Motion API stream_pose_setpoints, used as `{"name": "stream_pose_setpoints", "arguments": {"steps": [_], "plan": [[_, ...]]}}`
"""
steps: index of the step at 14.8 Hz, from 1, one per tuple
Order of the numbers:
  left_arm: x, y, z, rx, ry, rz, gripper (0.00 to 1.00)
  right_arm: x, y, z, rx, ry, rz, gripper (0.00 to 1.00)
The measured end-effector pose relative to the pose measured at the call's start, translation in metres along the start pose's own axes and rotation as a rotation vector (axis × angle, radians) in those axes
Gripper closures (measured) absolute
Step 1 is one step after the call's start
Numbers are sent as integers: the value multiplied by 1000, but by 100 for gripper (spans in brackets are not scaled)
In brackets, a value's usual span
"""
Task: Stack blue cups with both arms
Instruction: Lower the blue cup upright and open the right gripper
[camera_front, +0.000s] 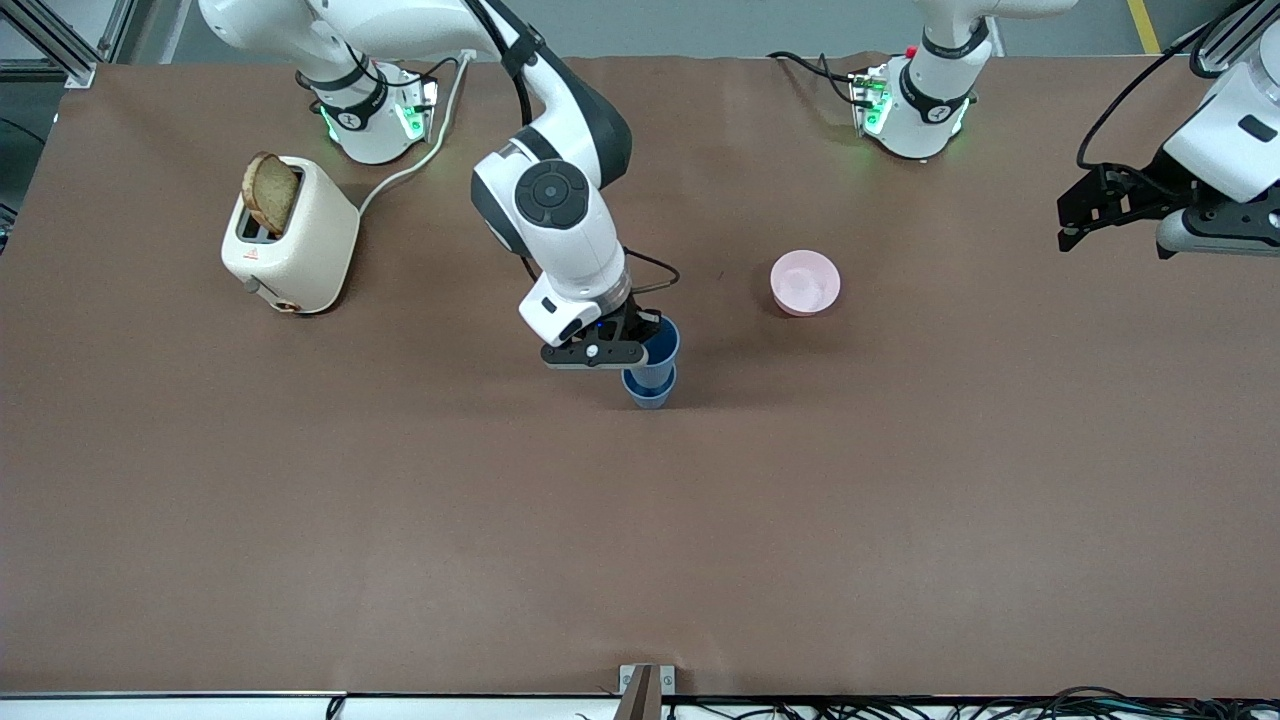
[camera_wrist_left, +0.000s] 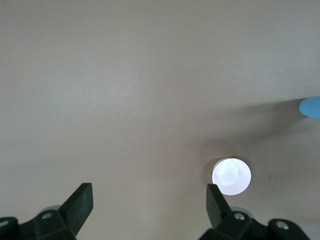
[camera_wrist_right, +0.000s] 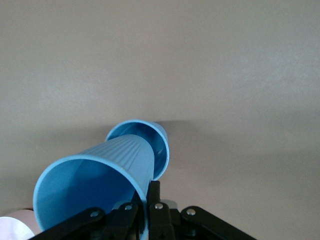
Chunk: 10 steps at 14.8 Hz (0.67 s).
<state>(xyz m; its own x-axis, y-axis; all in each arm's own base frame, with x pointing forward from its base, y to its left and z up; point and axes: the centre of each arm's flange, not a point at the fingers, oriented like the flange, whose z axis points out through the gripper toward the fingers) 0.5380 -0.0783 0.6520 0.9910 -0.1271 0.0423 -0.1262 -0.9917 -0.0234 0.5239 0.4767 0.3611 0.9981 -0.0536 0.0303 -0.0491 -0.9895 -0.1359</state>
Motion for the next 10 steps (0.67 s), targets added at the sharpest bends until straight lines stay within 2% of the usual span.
{"name": "stream_pose_setpoints", "arguments": {"steps": [10], "plan": [[4,0,3,-16,3,-3,0,-1,1,13,-4,0,1,95]]}}
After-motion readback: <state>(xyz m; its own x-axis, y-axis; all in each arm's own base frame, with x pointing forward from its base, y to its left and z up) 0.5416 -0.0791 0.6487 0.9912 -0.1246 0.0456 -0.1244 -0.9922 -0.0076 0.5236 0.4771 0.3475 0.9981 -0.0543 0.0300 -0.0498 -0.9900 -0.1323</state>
